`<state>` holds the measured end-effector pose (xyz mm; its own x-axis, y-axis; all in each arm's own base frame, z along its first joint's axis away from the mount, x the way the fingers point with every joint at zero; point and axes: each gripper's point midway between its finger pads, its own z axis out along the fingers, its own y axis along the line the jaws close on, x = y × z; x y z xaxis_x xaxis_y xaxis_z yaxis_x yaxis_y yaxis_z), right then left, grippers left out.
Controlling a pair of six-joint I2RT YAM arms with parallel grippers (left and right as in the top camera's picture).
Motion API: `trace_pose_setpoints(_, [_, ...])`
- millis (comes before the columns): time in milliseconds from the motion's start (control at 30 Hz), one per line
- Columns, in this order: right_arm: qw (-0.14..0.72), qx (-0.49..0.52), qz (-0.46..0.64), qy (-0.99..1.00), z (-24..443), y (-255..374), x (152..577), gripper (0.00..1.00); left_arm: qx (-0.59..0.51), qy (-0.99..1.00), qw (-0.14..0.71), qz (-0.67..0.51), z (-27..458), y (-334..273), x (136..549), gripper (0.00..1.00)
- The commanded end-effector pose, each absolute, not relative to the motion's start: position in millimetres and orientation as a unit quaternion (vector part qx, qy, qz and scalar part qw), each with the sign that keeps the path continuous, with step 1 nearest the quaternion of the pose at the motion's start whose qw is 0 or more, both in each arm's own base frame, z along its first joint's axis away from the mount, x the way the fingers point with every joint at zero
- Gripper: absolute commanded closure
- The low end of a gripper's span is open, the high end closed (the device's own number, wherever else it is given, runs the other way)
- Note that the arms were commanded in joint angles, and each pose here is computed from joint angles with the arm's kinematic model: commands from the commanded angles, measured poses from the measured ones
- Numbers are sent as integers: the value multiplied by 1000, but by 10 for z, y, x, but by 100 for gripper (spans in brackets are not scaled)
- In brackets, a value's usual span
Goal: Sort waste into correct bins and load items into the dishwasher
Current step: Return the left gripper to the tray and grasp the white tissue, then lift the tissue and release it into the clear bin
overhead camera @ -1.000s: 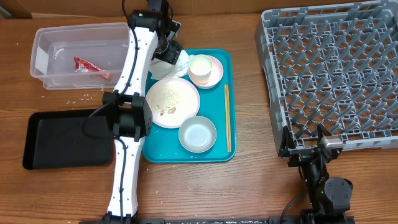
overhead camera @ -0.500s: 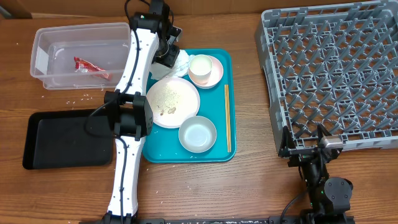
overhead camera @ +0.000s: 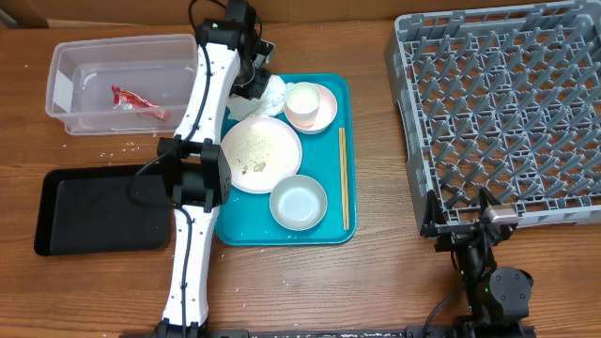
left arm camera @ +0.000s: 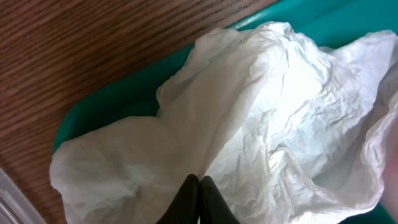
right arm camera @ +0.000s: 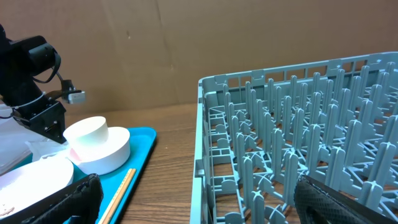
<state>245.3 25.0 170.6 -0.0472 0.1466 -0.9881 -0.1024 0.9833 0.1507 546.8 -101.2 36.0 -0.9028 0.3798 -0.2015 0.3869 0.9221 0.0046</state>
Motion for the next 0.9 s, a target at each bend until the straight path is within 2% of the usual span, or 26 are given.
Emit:
trace_pose_setpoints(0, [693, 16, 88, 715, 1696, 243, 2453, 0, 179, 980, 88, -21, 272, -1014, 5435, 96])
trace_pose_setpoints(167, [693, 16, 88, 715, 1696, 243, 2453, 0, 141, 984, 106, -25, 491, -1018, 5465, 96])
trace_pose_setpoints(567, [693, 16, 88, 715, 1696, 243, 2453, 0, 48, 966, 249, -49, 1908, -1000, 5574, 96])
trace_pose_setpoints(733, [693, 16, 88, 715, 1696, 243, 2453, 0, -16, 959, 283, -29, 2213, -748, 5588, 96])
trace_pose_setpoints(867, [693, 16, 88, 715, 1696, 242, 2453, 0, -107, 943, 314, -16, 2479, -341, 5596, 96])
